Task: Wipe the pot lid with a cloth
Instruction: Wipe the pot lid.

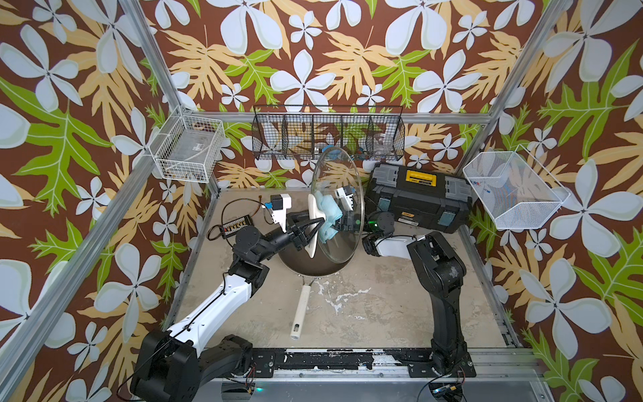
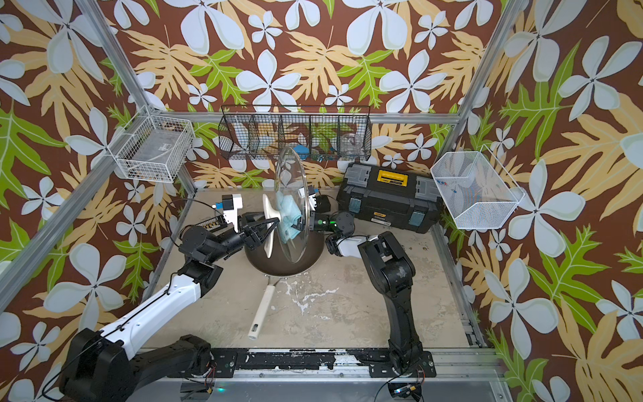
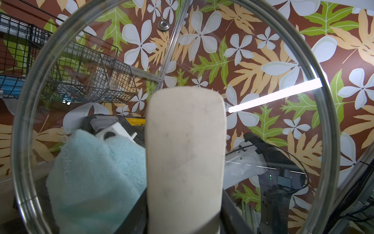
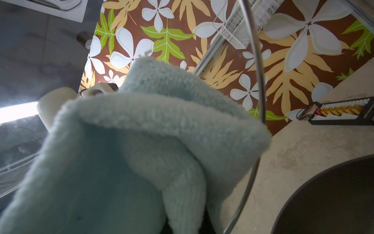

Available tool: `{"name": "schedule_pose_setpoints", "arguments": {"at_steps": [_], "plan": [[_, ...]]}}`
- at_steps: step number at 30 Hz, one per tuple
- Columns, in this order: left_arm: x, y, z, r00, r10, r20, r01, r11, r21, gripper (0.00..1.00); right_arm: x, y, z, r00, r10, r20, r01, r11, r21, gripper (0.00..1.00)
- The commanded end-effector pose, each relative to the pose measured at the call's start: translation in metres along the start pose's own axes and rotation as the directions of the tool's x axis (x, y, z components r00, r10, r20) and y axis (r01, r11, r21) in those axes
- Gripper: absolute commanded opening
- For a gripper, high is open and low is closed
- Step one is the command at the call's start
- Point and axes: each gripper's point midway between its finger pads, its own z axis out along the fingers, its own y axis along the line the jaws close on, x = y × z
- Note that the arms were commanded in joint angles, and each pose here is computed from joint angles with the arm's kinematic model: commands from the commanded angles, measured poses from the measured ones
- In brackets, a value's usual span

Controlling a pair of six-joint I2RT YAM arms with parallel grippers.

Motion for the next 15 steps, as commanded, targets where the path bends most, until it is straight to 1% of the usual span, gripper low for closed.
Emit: {"name": "schedule_pose_setpoints", "arguments": {"at_steps": [1, 4, 7, 10, 13, 15], "plan": [[-0.034, -0.014, -0.002, 0.982, 0.160, 0.097, -0.160, 0.987, -0.003, 0.00, 0.016, 0.036, -0.008, 0.980, -0.197, -0.022, 0.195, 0.978, -0.071, 0.00], [-0.031, -0.002, -0.001, 0.982, 0.182, 0.048, -0.177, 0.981, -0.081, 0.00, 0.022, 0.032, -0.021, 0.986, -0.165, -0.010, 0.165, 0.986, -0.002, 0.00], [-0.028, 0.011, -0.002, 0.981, 0.196, -0.009, -0.195, 0.969, -0.152, 0.00, 0.031, 0.019, -0.036, 0.991, -0.134, -0.012, 0.134, 0.986, 0.095, 0.00], [-0.026, 0.021, -0.003, 0.978, 0.203, -0.055, -0.211, 0.955, -0.210, 0.00, 0.040, 0.002, -0.051, 0.994, -0.111, -0.019, 0.112, 0.972, 0.205, 0.00], [-0.022, 0.032, -0.004, 0.974, 0.200, -0.103, -0.220, 0.938, -0.266, 0.00, 0.046, -0.013, -0.060, 0.990, -0.126, -0.061, 0.139, 0.935, 0.325, 0.00], [-0.021, 0.040, -0.006, 0.972, 0.197, -0.127, -0.228, 0.924, -0.307, 0.00, 0.049, -0.024, -0.068, 0.984, -0.138, -0.115, 0.175, 0.884, 0.433, 0.00]]}}
